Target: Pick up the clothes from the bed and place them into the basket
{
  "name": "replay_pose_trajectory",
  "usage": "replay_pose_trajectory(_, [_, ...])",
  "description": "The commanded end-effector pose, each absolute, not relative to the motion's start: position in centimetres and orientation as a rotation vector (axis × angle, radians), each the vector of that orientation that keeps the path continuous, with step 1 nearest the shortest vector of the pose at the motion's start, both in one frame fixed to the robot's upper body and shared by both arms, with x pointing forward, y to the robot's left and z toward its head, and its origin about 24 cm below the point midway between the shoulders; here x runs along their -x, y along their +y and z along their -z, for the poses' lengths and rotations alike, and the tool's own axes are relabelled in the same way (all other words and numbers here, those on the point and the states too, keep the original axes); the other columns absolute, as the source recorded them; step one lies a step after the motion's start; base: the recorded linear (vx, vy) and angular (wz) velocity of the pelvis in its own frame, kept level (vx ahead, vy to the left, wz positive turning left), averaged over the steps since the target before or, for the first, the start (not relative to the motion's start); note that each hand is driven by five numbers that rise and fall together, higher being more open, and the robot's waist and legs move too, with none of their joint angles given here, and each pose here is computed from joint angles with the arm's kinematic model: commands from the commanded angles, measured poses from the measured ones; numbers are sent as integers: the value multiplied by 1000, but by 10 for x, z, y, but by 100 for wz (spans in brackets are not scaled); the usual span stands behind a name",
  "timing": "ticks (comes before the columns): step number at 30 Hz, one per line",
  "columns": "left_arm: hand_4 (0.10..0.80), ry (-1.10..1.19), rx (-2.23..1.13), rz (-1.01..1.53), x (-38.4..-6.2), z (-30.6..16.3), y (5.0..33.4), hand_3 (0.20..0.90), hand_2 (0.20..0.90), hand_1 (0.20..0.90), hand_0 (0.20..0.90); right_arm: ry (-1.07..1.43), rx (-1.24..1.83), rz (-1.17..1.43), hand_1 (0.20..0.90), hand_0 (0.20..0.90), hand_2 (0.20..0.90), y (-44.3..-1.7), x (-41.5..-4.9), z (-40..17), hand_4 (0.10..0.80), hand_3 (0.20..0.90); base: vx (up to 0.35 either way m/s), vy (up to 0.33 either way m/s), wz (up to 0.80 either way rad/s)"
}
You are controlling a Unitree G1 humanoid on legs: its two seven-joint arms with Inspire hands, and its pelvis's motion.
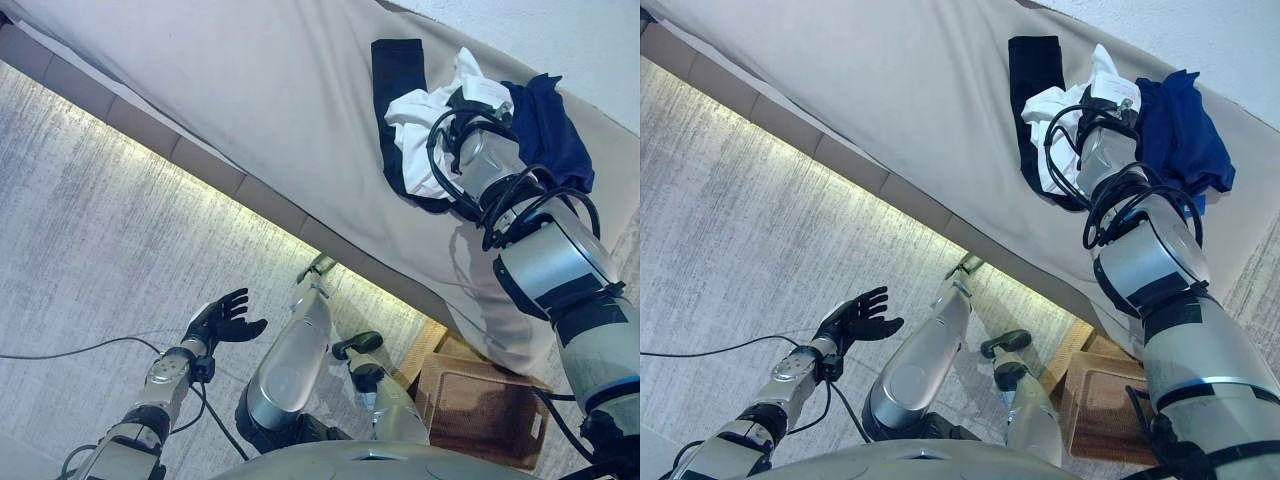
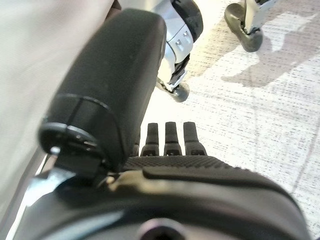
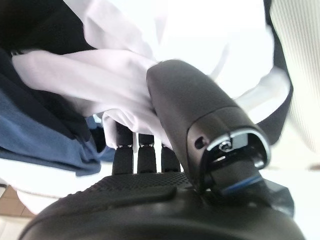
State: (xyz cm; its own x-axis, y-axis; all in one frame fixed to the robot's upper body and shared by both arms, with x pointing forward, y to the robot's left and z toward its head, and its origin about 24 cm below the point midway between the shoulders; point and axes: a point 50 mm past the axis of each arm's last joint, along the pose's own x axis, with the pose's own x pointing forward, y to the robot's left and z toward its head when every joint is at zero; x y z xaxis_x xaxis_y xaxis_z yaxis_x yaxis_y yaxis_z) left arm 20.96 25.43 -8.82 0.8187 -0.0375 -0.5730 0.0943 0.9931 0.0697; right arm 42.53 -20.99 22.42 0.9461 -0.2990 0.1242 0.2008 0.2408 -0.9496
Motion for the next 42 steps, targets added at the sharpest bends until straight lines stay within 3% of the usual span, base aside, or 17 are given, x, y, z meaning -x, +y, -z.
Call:
replay_pose_trajectory(1, [800, 700, -151, 8, -170, 101, 277, 900, 900, 900, 900, -554, 1102, 629, 300, 300, 300, -177, -406, -340, 100, 200, -18, -37, -24])
replay_pose_trajectory(3, [800, 732, -148, -23, -160, 108, 275, 900, 900, 900, 900, -852, 883, 711, 300, 300, 300, -165, -380, -371, 100, 200, -2, -39, -34])
replay_pose_trajectory(7, [800, 813, -171, -38, -145, 118, 275, 900, 900, 900, 900, -1123, 679, 802, 300, 300, 300, -175, -337, -394, 100, 200, 67, -42, -25])
replay_pose_trajectory(14, [800, 988, -237, -8, -114, 135, 270, 900, 900, 900, 900, -1200, 699, 911, 300, 300, 300, -208, -291, -382, 100, 200, 73, -43, -31])
replay_pose_trajectory(22, [800, 1101, -251, 54, -106, 147, 251, 900, 900, 900, 900, -1011, 827, 880, 300, 300, 300, -250, -283, -345, 100, 200, 49, -48, -48])
replay_pose_trajectory(36, [800, 1123, -252, 139, -110, 150, 235, 900, 900, 900, 900, -391, 867, 459, 300, 300, 300, -283, -286, -175, 100, 200, 23, -110, -46])
replay_pose_trajectory(40, [800, 1077, -262, 178, -123, 147, 230, 900, 900, 900, 900, -190, 939, 461, 300, 300, 300, -295, -295, -137, 100, 200, -68, -114, -13])
replay_pose_trajectory(42, [800, 1007, -274, 199, -145, 139, 226, 900, 900, 900, 900, -76, 990, 512, 300, 300, 300, -307, -302, -125, 100, 200, -242, -110, 1])
